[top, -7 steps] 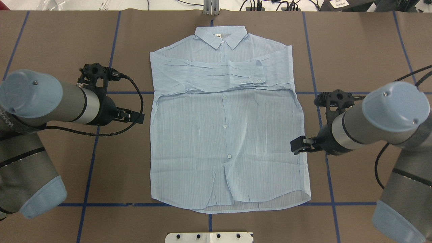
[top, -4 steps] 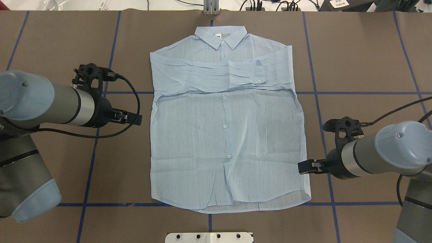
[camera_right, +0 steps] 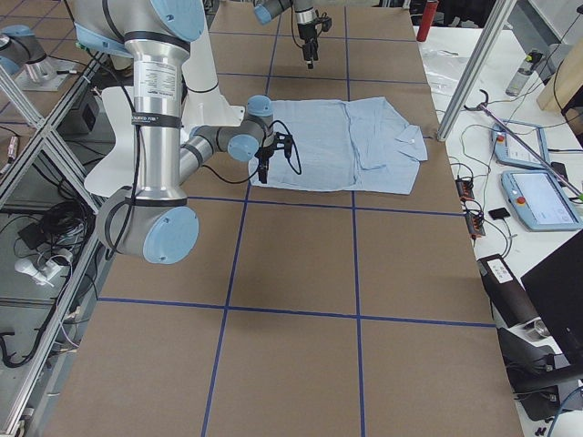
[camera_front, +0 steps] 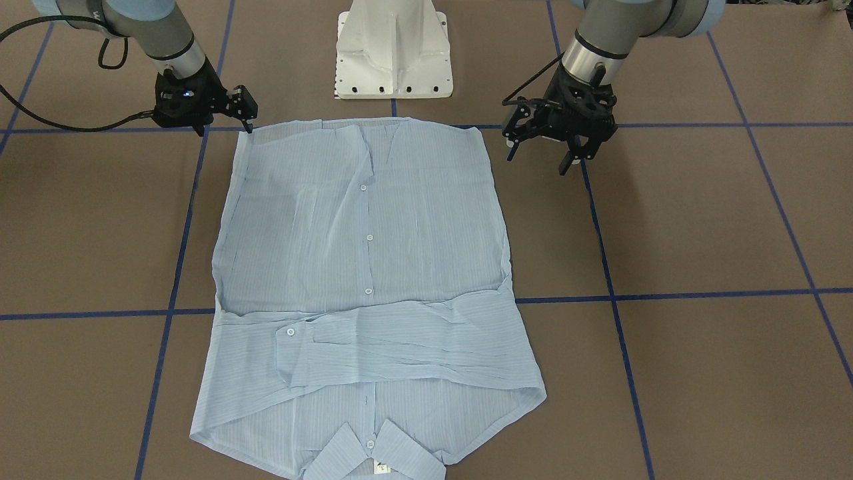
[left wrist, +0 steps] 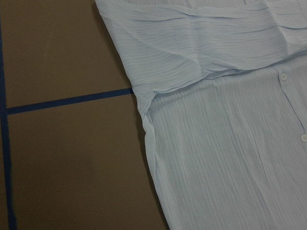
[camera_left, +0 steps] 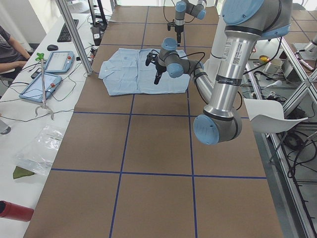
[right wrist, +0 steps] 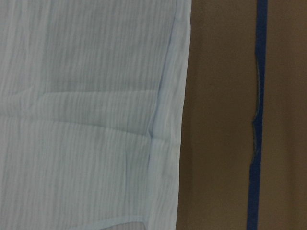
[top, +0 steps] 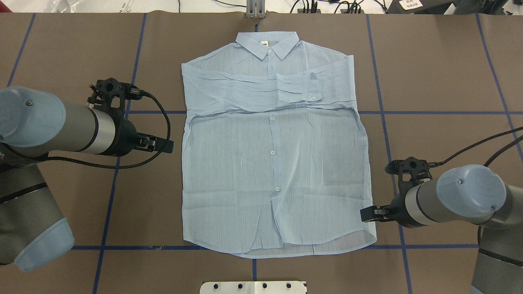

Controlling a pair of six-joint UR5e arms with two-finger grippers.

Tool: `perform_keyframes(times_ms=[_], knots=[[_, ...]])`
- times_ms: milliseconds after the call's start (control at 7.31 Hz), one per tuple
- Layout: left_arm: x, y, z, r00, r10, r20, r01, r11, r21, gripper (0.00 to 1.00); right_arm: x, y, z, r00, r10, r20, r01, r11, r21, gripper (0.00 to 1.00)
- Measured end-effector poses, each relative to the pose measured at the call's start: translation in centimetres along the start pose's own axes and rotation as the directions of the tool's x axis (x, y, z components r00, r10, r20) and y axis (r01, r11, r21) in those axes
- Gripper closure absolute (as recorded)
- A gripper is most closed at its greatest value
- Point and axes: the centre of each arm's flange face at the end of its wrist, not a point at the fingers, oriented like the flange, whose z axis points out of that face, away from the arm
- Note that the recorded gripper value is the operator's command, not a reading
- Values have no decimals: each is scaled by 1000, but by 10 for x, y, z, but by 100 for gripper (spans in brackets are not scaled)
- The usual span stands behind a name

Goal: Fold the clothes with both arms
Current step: 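Position the right gripper at the hem corner nearest the robot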

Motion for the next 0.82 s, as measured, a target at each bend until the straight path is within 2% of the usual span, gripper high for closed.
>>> perform_keyframes(times_ms=[274,410,547,821], knots=[[2,0,2,1000,1,-4,-1,1000,-2,0,-4,7,27,999,-14,-30,13,999,-29,2],[3,0,3,1000,1,-5,-1,1000,-2,0,-9,12,36,999,-25,-34,23,999,-45,12],[3,0,3,1000,1,-5,-1,1000,-2,0,-16,15,41,999,-34,-29,32,998,-57,26],[3,0,3,1000,2,-4,-2,1000,-3,0,-21,20,42,999,-41,-19,39,996,-78,29]])
